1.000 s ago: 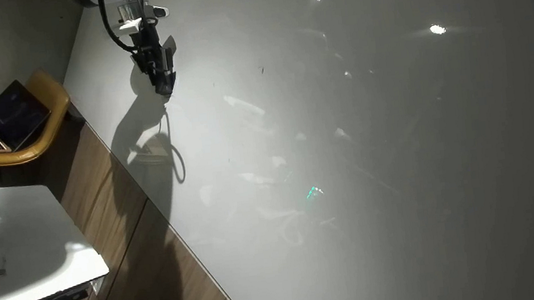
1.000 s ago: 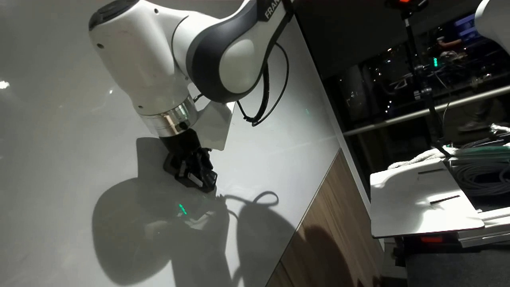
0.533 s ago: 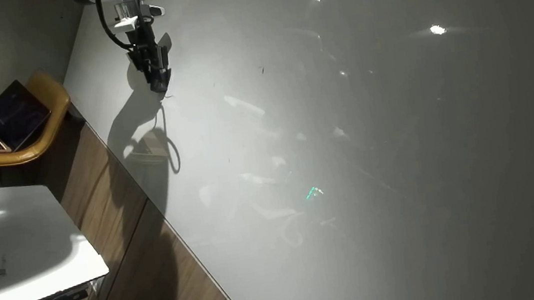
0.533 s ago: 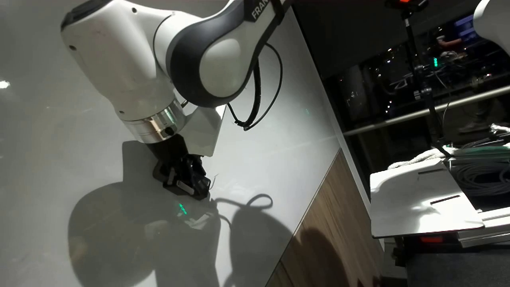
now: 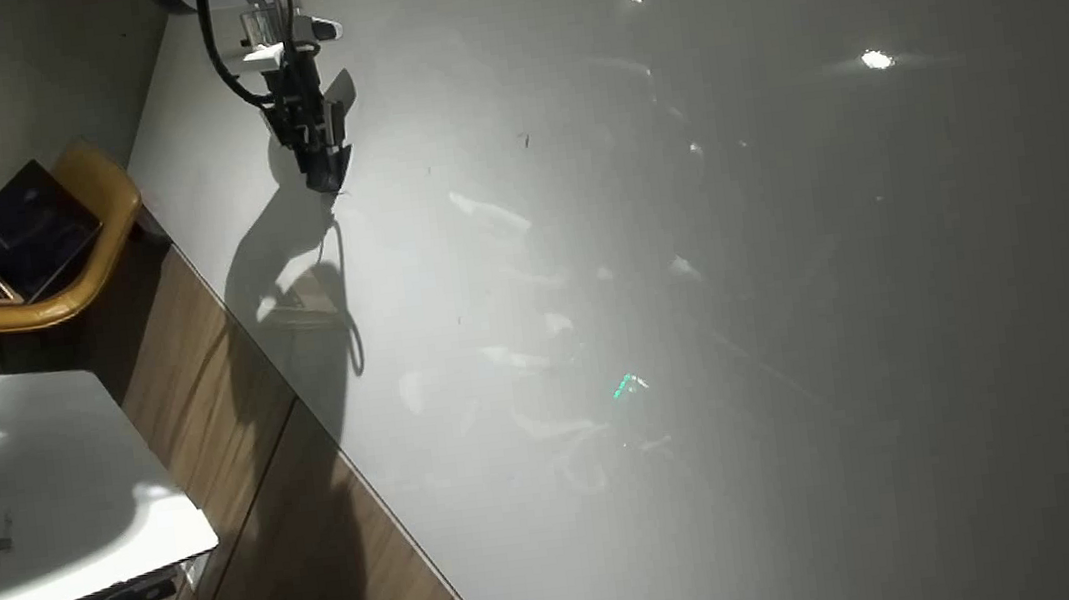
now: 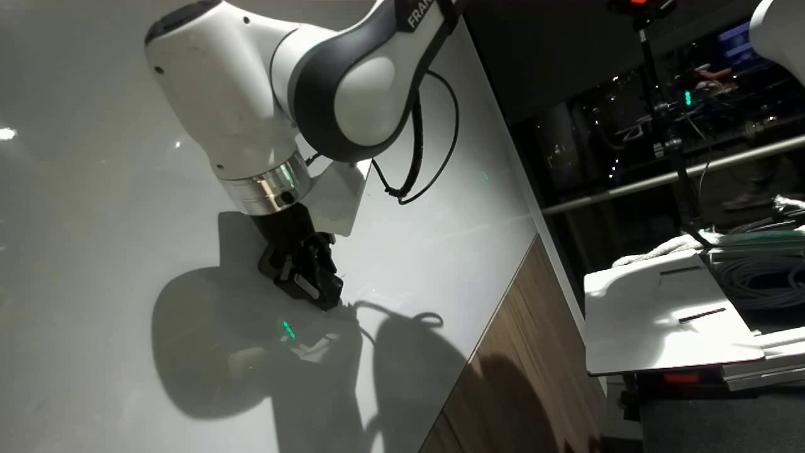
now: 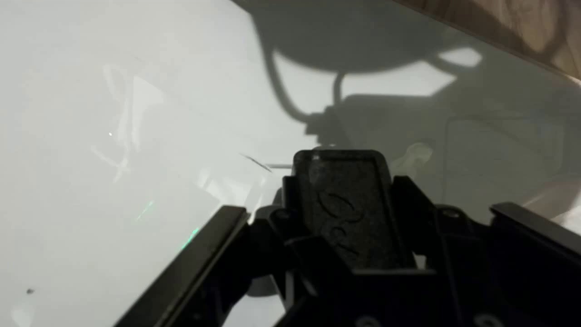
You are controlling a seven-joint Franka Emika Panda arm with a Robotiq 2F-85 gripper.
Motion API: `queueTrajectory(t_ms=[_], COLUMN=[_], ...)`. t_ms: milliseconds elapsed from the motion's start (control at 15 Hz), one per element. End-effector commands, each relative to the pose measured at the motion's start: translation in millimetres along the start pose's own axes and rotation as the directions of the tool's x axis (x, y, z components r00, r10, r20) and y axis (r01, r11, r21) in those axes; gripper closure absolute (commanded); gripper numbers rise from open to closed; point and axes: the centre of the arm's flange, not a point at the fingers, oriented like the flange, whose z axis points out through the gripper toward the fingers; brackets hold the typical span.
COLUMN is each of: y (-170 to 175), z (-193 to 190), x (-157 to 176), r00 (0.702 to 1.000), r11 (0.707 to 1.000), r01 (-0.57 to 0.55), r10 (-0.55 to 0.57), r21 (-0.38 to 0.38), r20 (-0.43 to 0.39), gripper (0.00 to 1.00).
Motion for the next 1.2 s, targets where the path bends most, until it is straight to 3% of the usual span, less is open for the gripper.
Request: queueTrajectory(t_ms=[0, 467, 1133], y=[43, 122, 257], z=[44, 46, -10], x=[-6, -21, -38], r00=[0.999, 0.998, 0.991], r11=[1.000, 0.996, 0.975], r01=[-0.007, -0.052, -0.132], r10=[0.007, 0.050, 0.123], r21=[-0.015, -0.077, -0.180], r20=[-0.038, -0.026, -0.060], gripper=[0.72, 0.72, 0.72])
